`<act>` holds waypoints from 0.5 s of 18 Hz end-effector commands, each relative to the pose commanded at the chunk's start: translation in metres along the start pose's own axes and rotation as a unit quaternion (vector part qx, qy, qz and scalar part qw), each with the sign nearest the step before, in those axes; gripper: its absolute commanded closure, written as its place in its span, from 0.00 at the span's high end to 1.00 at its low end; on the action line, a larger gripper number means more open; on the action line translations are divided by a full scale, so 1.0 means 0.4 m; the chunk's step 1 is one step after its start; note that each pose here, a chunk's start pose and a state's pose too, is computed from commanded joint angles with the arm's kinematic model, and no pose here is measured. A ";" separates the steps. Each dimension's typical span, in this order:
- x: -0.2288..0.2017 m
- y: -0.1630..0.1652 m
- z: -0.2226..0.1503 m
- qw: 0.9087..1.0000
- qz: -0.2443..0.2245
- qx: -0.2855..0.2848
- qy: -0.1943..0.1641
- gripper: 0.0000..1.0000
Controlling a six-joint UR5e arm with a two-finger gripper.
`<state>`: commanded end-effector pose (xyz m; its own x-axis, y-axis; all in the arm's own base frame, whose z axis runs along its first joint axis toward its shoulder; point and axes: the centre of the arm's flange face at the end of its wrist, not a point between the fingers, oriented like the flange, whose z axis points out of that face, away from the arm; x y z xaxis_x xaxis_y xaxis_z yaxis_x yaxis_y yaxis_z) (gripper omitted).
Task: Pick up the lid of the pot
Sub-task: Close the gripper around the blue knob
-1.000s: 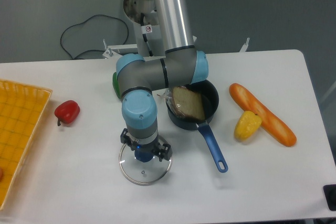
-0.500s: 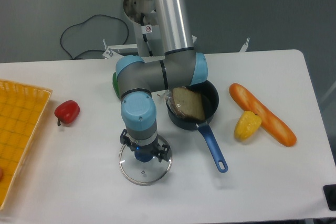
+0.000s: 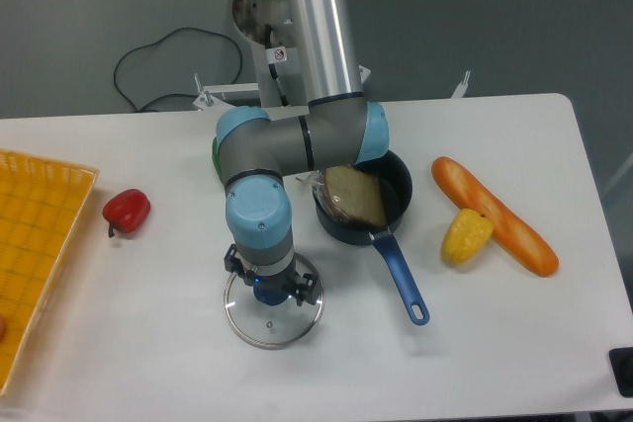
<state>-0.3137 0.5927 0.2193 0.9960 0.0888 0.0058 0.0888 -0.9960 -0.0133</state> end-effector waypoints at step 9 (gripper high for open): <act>0.000 0.000 0.010 1.000 0.002 -0.008 -0.006 1.00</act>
<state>-0.3136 0.5927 0.2152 0.9963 0.0858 -0.0072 0.0858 -0.9963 0.0031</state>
